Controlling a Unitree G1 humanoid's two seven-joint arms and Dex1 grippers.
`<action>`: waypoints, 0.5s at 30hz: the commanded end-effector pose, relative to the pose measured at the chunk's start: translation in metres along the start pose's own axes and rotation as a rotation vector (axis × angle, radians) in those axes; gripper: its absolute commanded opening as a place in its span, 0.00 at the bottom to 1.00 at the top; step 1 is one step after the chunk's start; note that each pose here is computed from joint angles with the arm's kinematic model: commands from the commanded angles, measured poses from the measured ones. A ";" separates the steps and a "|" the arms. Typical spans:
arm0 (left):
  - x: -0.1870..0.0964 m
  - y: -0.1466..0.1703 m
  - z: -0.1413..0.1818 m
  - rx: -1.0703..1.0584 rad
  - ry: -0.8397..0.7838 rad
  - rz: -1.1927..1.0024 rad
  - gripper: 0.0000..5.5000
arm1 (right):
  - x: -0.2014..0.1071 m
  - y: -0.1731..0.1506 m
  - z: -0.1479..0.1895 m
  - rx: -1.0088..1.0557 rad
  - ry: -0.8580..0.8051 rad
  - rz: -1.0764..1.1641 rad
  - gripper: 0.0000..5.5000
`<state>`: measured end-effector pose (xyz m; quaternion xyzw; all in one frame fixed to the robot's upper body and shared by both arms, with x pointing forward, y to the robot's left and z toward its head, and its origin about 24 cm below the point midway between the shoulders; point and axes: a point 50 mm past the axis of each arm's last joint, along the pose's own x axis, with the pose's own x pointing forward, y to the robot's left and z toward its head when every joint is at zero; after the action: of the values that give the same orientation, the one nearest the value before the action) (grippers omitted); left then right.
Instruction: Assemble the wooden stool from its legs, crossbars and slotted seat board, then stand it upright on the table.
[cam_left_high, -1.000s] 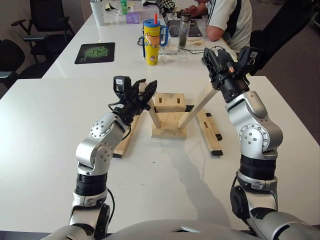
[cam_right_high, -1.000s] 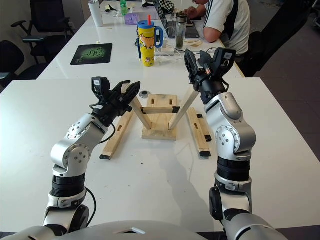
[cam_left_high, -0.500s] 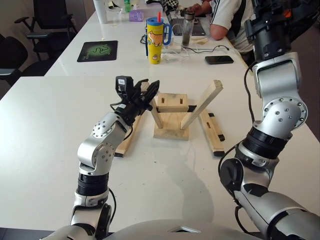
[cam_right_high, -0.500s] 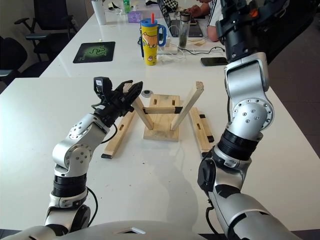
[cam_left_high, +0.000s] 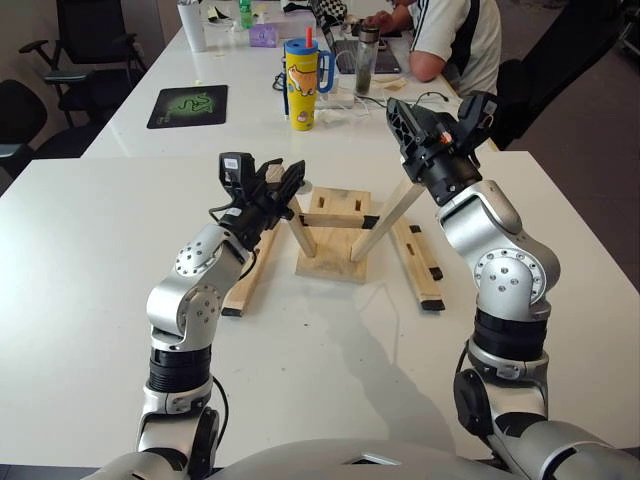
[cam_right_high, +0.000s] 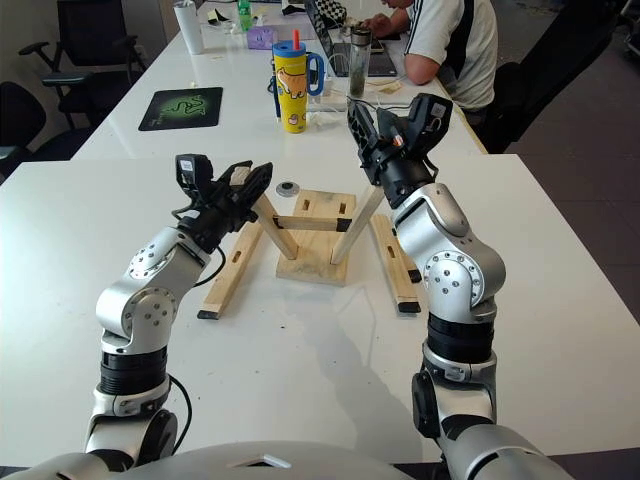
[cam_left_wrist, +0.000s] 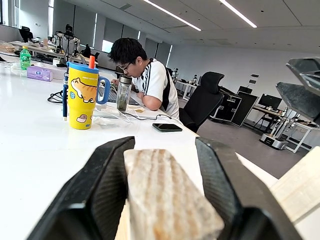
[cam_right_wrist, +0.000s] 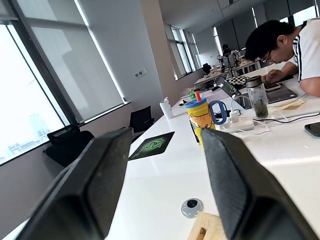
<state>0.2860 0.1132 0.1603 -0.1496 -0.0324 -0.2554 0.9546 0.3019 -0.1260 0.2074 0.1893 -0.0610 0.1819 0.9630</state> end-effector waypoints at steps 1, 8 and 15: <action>0.004 -0.016 -0.002 -0.021 0.017 -0.086 0.40 | -0.015 -0.014 -0.099 -0.032 0.497 -0.103 0.47; 0.003 -0.013 -0.006 -0.015 0.029 -0.066 0.40 | 0.009 -0.002 -0.029 0.140 0.023 -0.045 0.47; 0.001 -0.002 -0.014 0.029 0.075 0.027 0.40 | -0.001 -0.028 0.046 0.464 -0.401 -0.107 0.47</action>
<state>0.2850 0.1042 0.1537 -0.1351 -0.0130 -0.2639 0.9549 0.3074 -0.1459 0.2335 0.3664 -0.1791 0.1481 0.9010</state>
